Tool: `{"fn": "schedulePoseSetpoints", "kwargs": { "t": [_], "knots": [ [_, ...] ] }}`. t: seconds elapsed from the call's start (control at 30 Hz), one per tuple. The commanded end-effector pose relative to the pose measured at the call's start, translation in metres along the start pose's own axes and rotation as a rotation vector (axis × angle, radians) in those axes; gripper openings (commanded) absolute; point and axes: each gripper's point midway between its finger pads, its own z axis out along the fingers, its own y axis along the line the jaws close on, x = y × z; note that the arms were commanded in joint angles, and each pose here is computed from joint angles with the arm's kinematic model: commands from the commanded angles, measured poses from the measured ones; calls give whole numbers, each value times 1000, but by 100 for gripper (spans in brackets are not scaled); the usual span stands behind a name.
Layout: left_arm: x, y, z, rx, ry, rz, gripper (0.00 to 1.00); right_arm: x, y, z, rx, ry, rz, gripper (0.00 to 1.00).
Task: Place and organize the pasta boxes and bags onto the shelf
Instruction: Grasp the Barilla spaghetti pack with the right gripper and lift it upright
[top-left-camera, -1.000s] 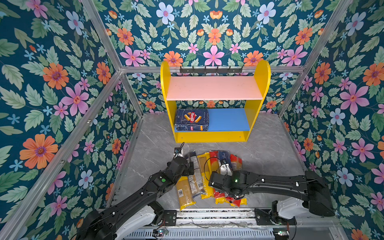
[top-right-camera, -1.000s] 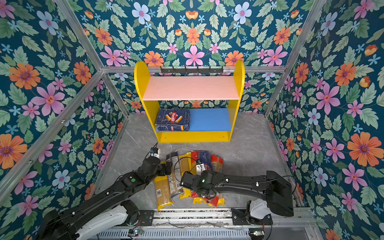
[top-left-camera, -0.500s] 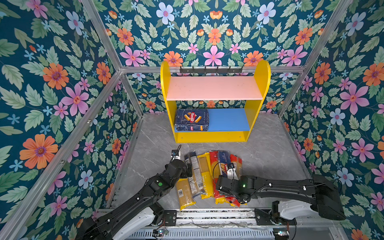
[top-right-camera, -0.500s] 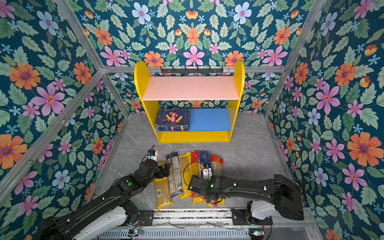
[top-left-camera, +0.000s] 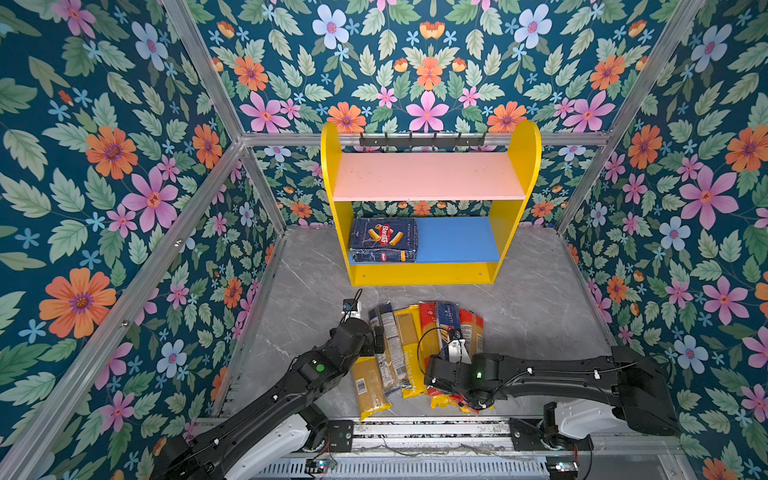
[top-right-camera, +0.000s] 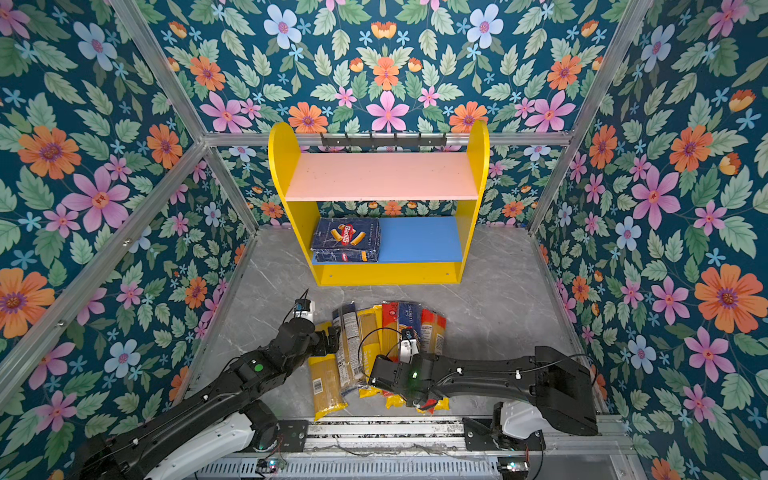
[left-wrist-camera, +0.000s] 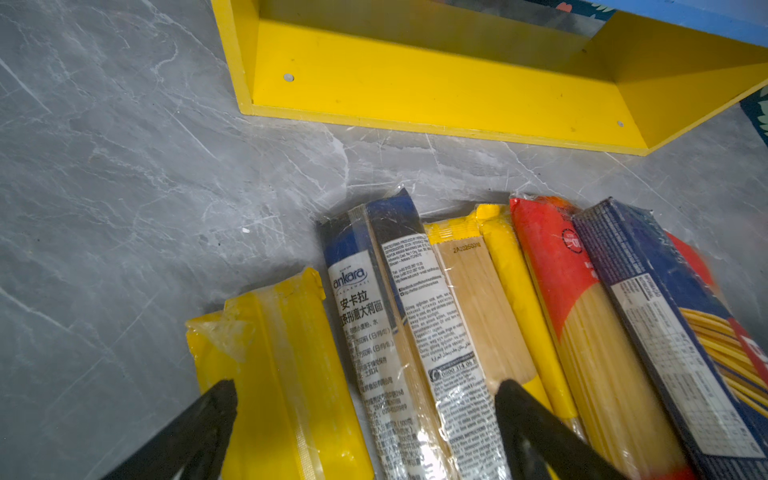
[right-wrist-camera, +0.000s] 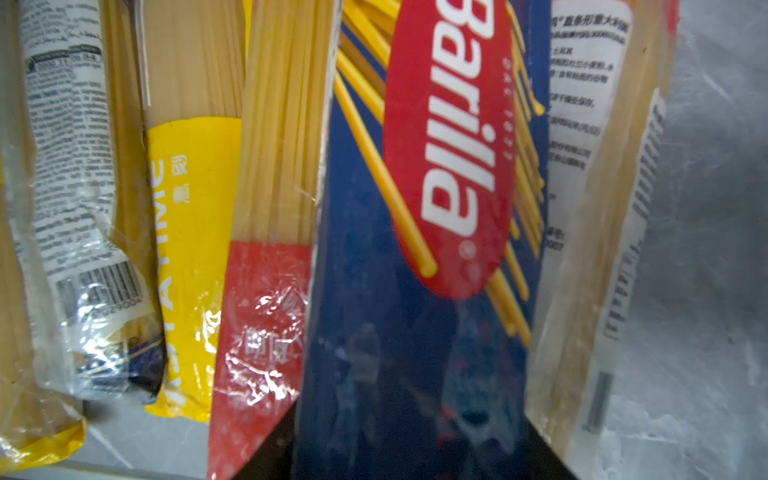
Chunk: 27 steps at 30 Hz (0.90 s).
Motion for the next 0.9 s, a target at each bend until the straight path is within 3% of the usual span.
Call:
{"fn": "schedulePoseSetpoints", "kwargs": {
  "t": [0.0, 0.2, 0.87],
  "knots": [
    [-2, 3, -1, -17, -4, -3, 100, -4, -7, -6, 23, -18, -2, 49],
    [-3, 5, -1, -32, -8, -1, 99, -17, -9, -21, 5, -65, -2, 42],
    [-8, 8, -2, -60, -22, 5, 100, -79, -10, -69, -26, -241, -67, 38]
  ]
}}
